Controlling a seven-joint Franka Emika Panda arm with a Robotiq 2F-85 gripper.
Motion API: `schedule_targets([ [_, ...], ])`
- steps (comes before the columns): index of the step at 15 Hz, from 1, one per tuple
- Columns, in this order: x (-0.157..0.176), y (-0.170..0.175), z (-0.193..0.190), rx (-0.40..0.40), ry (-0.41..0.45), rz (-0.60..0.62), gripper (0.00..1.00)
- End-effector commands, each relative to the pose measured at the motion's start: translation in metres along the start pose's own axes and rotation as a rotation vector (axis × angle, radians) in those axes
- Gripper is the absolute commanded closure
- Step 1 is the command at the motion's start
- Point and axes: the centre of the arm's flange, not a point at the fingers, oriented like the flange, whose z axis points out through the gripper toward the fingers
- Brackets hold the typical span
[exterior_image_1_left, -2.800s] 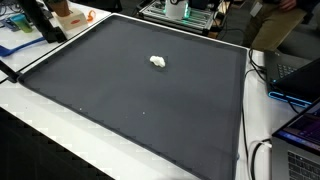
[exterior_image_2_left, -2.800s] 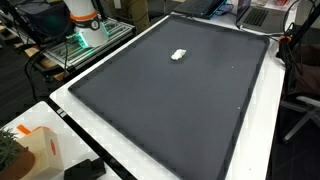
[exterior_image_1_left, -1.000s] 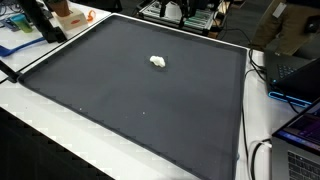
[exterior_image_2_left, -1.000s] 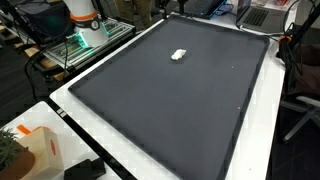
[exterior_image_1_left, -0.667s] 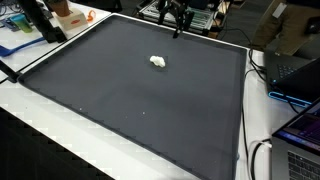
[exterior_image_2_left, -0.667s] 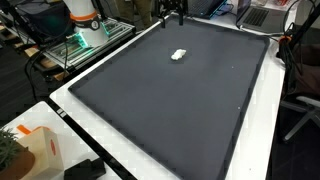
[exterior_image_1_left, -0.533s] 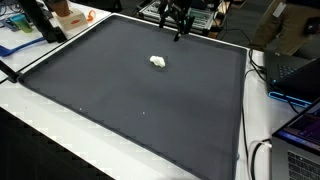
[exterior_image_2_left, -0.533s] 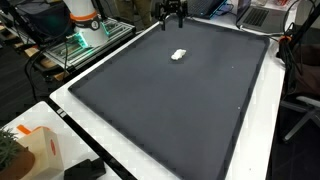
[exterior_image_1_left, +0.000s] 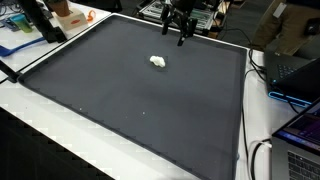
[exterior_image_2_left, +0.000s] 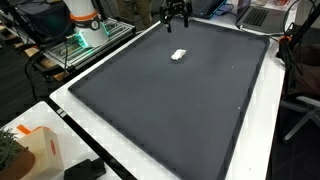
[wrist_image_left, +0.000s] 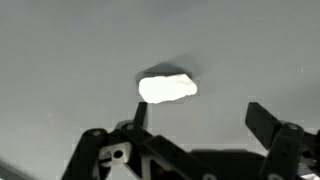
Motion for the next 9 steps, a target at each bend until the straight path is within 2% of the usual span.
schedule_targets([
  [1,-0.017,0.008,0.033,0.05,0.054,0.058,0.0],
  [4,-0.024,0.015,0.042,-0.003,0.122,0.094,0.0],
  [6,-0.028,0.016,0.043,-0.007,0.167,0.105,0.0],
  [9,-0.037,0.015,0.047,-0.012,0.191,0.082,0.0],
])
